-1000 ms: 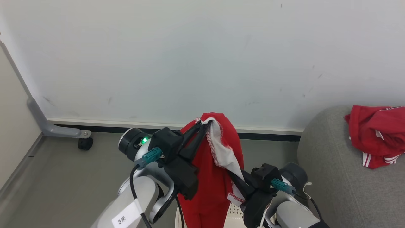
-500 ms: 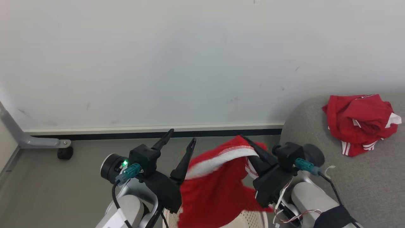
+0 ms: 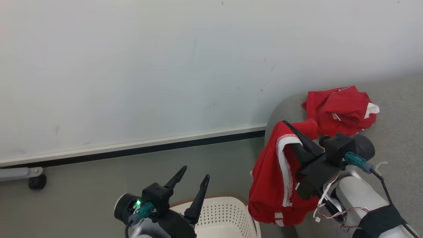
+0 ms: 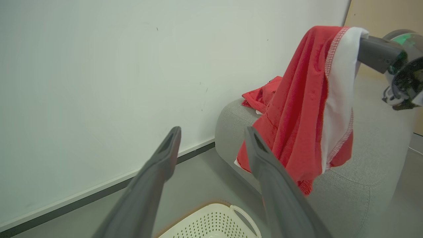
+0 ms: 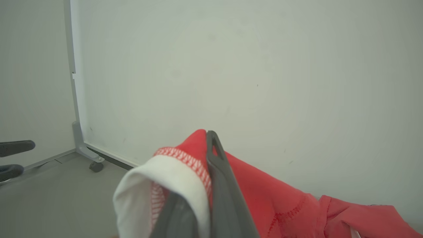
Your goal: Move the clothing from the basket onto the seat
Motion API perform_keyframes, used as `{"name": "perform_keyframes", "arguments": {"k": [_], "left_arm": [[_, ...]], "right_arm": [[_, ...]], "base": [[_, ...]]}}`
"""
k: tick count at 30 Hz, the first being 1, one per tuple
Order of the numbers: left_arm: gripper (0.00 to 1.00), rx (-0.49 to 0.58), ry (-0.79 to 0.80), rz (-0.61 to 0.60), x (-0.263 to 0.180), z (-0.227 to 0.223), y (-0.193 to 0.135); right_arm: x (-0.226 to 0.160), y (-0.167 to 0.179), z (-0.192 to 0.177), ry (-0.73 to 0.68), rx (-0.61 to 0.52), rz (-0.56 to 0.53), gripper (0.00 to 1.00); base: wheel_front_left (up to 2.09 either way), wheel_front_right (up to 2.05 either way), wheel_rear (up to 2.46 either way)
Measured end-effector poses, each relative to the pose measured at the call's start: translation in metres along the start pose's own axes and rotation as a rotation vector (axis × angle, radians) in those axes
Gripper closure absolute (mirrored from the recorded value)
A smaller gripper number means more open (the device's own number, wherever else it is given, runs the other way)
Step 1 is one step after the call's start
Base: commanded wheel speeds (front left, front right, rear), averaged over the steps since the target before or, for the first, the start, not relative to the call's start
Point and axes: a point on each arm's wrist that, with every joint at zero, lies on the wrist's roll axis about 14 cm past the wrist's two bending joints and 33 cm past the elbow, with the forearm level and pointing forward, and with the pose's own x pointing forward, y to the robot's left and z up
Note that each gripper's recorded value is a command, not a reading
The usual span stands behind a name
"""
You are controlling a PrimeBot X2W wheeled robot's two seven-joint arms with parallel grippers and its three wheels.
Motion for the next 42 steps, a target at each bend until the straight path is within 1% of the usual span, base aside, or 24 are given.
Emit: {"name": "perform_keyframes", "arguments": {"k": [7,16,22,25,31,34,38,42], "left_arm": [[0.00,-0.037,0.024,-0.070,0.003,-0.017,-0.032],[0.00,-0.060,0.047,-0.162,0.009,-0.029,-0.068],[0.00,-0.074,0.073,-0.222,0.011,-0.038,-0.090],[0.00,-0.082,0.083,-0.238,0.012,-0.042,-0.095],[0.00,-0.089,0.096,-0.251,0.013,-0.048,-0.097],[0.00,-0.097,0.089,-0.252,0.015,-0.048,-0.096],[0.00,-0.102,0.073,-0.248,0.021,-0.045,-0.092],[0.00,-0.100,0.052,-0.243,0.028,-0.041,-0.085]], "right_arm": [[-0.026,-0.033,0.008,-0.005,-0.065,-0.077,1.00],[-0.056,-0.058,0.020,-0.019,-0.108,-0.155,1.00],[-0.076,-0.075,0.020,0.006,-0.141,-0.200,1.00],[-0.083,-0.085,0.015,0.029,-0.150,-0.228,1.00],[-0.083,-0.107,0.016,0.044,-0.146,-0.275,1.00],[-0.074,-0.132,0.033,0.025,-0.175,-0.318,1.00],[-0.057,-0.168,0.070,-0.031,-0.223,-0.375,1.00],[-0.049,-0.213,0.104,-0.075,-0.263,-0.478,1.00]], "base": [[0.00,0.00,0.00],[0.00,0.00,0.00],[0.00,0.00,0.00],[0.00,0.00,0.00],[0.00,0.00,0.00],[0.00,0.00,0.00],[0.00,0.00,0.00],[0.00,0.00,0.00]]}}
